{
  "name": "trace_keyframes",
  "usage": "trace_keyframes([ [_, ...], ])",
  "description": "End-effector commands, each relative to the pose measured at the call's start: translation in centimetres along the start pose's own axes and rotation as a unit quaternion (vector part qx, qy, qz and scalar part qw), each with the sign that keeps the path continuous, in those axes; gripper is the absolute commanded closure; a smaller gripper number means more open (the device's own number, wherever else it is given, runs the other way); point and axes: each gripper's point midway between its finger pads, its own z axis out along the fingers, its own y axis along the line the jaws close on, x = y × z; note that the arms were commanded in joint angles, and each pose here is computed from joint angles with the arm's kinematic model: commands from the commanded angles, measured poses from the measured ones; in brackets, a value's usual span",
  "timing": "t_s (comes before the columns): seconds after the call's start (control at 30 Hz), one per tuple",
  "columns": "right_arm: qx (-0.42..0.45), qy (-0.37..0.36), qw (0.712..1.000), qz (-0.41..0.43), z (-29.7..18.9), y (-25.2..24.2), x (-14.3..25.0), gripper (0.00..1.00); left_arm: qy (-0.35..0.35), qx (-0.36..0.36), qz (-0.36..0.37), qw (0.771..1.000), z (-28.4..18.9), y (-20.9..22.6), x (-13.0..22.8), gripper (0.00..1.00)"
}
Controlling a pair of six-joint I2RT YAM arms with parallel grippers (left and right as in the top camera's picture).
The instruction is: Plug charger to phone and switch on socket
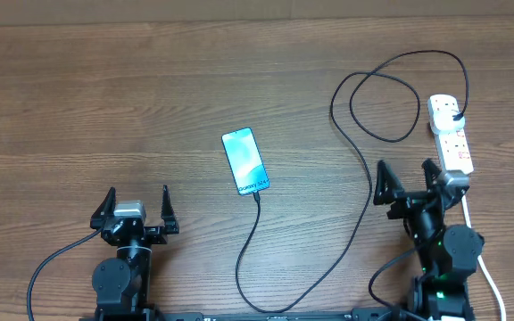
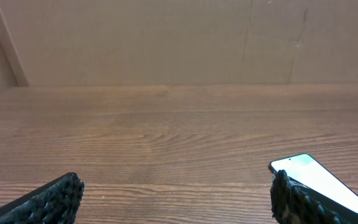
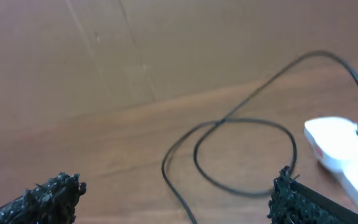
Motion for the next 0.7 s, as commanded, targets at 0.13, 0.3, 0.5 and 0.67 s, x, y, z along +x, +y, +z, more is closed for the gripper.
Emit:
trace_keyframes([
  [0.13, 0.015, 0.042, 0.999, 0.009, -1.3, -0.5, 3.3, 0.00, -0.004, 0.001, 0.009, 1.000, 0.0, 0.0, -0.1, 0.00],
  [0.3, 0.027, 0.064, 0.997, 0.014, -2.0, -0.8, 4.5, 0.00, -0.004, 0.001, 0.009, 1.000, 0.0, 0.0, -0.1, 0.00],
  [0.5, 0.020, 0.030, 0.999, 0.005, -2.3, -0.3, 3.0, 0.00, -0.004, 0.001, 0.009, 1.000, 0.0, 0.0, -0.1, 0.00],
  [0.67, -0.008, 0.004, 1.000, -0.019, -2.6, 1.1, 1.8, 0.00, -0.004, 0.001, 0.009, 1.000, 0.0, 0.0, -0.1, 0.00],
])
